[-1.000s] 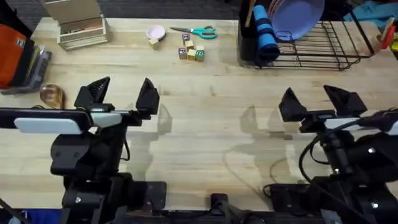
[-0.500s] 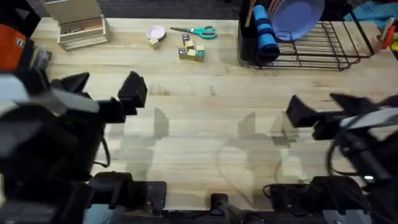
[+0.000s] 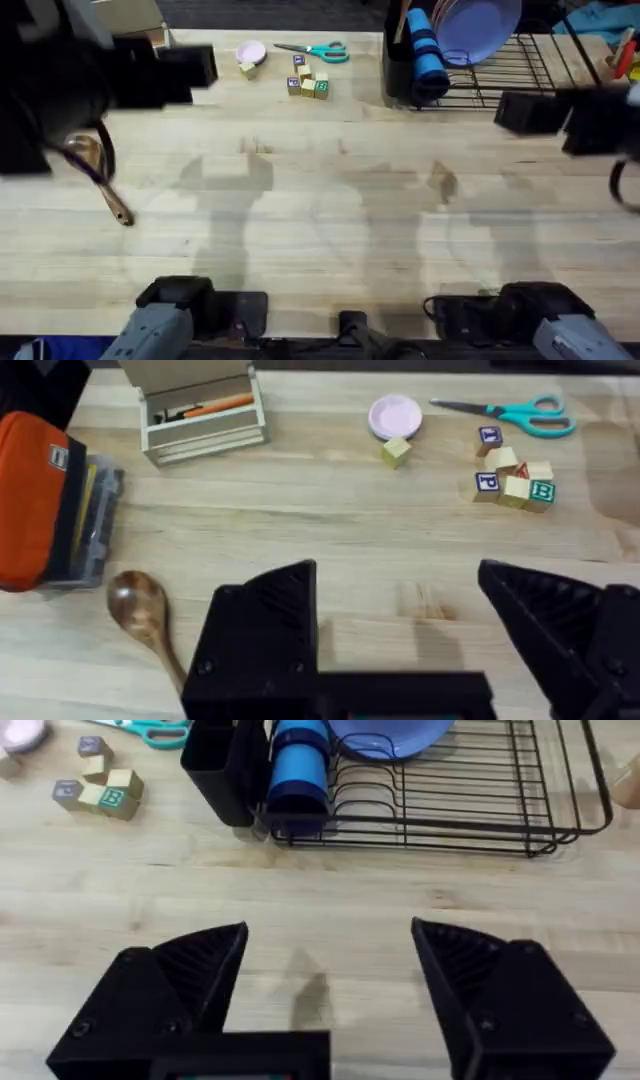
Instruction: Pick up the spoon on the table one by one and put them onto the rack
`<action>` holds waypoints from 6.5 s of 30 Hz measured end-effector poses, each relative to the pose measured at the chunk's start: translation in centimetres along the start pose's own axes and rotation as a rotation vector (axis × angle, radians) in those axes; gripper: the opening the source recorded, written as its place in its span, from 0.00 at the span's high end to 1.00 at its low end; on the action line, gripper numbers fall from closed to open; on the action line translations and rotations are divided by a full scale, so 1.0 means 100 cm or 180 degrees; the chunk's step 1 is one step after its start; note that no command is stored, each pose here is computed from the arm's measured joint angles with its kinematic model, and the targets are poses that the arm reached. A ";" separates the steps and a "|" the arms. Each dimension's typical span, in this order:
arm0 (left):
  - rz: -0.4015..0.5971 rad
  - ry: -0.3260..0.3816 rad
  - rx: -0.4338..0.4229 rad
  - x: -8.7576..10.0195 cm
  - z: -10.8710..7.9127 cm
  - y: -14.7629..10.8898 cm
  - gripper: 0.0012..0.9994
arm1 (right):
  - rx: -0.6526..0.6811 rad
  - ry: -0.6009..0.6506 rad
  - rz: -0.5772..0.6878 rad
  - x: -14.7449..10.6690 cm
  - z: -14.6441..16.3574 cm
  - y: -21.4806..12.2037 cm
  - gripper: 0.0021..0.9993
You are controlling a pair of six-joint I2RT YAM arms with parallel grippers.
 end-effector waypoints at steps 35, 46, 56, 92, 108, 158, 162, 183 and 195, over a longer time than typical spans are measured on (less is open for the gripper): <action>0.1255 -0.1948 0.1517 -0.084 0.163 0.019 0.01 | 0.0003 0.0000 -0.0006 0.055 0.008 0.029 0.01; 0.1730 -0.2066 0.1453 -0.115 0.172 0.052 0.01 | 0.0003 -0.0001 -0.0008 0.055 0.008 0.029 0.01; 0.2038 -0.2251 0.1612 -0.157 0.206 0.089 0.01 | 0.0004 -0.0001 -0.0009 0.055 0.008 0.029 0.01; 0.2256 -0.1664 0.1005 -0.237 0.198 0.154 0.01 | 0.0003 -0.0016 -0.0008 0.055 0.008 0.029 0.01; 0.2106 -0.1660 0.0894 -0.232 0.193 0.160 0.95 | 0.0003 -0.0016 -0.0007 0.055 0.008 0.029 0.01; -0.0530 0.0190 -0.2022 0.063 -0.164 0.124 0.96 | 0.0003 -0.0027 -0.0006 0.055 0.008 0.029 0.01; -0.0490 0.0285 -0.2333 0.073 -0.219 0.133 0.96 | 0.0004 -0.0027 -0.0009 0.055 0.008 0.029 0.01; -0.1653 -0.0225 -0.2999 0.149 -0.315 0.131 0.96 | 0.0003 -0.0027 -0.0006 0.055 0.008 0.029 0.01; -0.1985 -0.0350 -0.3232 0.145 -0.348 0.133 0.96 | 0.0003 -0.0027 -0.0007 0.055 0.008 0.029 0.01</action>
Point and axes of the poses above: each hand's point on the last joint's axis, 136 mm out from that joint toward the fingers, its own y axis out along the fingers, its own z axis along the line the jaws close on, x = y × z, the point moved 3 cm from there along -y, back along the fingers, and after that the axes turned 8 degrees about y, right-handed, at the moved point
